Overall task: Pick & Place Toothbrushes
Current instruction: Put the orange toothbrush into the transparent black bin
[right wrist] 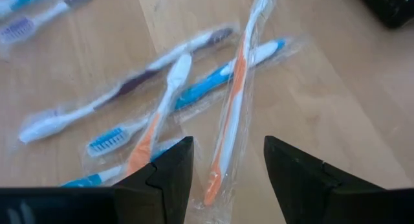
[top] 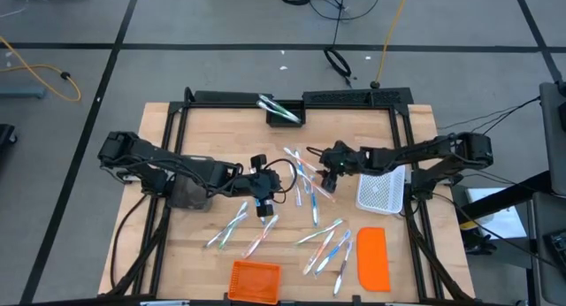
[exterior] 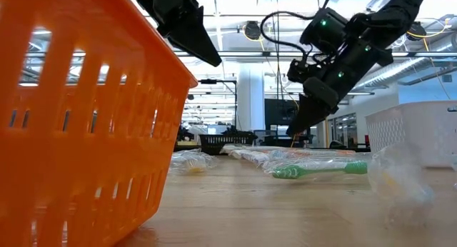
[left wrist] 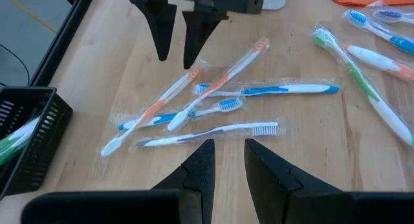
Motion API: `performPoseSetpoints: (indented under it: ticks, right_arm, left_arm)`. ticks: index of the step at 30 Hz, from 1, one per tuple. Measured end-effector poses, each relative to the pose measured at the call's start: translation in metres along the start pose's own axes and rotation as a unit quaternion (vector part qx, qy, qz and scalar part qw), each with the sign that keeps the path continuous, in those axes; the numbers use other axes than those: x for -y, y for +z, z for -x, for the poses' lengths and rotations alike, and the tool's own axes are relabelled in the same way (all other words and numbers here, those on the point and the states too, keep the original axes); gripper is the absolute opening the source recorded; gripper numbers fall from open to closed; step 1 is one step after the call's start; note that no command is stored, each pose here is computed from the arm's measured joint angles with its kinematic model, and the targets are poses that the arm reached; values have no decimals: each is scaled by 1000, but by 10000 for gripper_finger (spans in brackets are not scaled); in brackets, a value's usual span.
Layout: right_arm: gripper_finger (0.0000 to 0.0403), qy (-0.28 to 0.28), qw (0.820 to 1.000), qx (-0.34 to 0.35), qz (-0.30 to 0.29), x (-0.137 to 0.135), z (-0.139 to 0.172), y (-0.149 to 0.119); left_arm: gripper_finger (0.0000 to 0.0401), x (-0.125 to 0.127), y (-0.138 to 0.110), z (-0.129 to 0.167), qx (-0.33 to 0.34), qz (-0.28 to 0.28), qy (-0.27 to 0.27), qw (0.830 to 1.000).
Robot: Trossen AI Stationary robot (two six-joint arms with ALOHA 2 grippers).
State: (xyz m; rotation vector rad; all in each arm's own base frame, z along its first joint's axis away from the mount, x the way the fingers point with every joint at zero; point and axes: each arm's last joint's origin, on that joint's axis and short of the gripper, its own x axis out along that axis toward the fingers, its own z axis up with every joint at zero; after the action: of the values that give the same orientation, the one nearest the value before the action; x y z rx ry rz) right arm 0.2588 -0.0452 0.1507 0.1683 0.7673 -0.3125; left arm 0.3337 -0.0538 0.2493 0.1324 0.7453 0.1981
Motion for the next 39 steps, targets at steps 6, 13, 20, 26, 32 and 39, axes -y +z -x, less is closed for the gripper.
performPoseSetpoints:
  ticks: [6,13,20,26,32,39]
  right_arm:
    - [180,-11,1000,-24,3,0,-17,-10]
    - [180,-26,1000,-6,-3,0,-17,-7]
    - [180,-26,1000,-11,-2,-1,-17,-8]
    - [180,-27,999,-19,-3,-1,-22,-11]
    - [180,-30,999,-39,-10,-1,-35,-20]
    - [144,-31,999,-32,-14,-2,-42,-21]
  left_arm:
    - [85,0,0,0,0,0,0,1000]
    - [85,0,0,0,0,-1,0,1000]
    - [85,0,0,0,0,-1,0,1000]
    - [85,0,0,0,0,-1,0,1000]
    - [85,0,0,0,0,0,0,1000]
    - [85,0,0,0,1,0,0,1000]
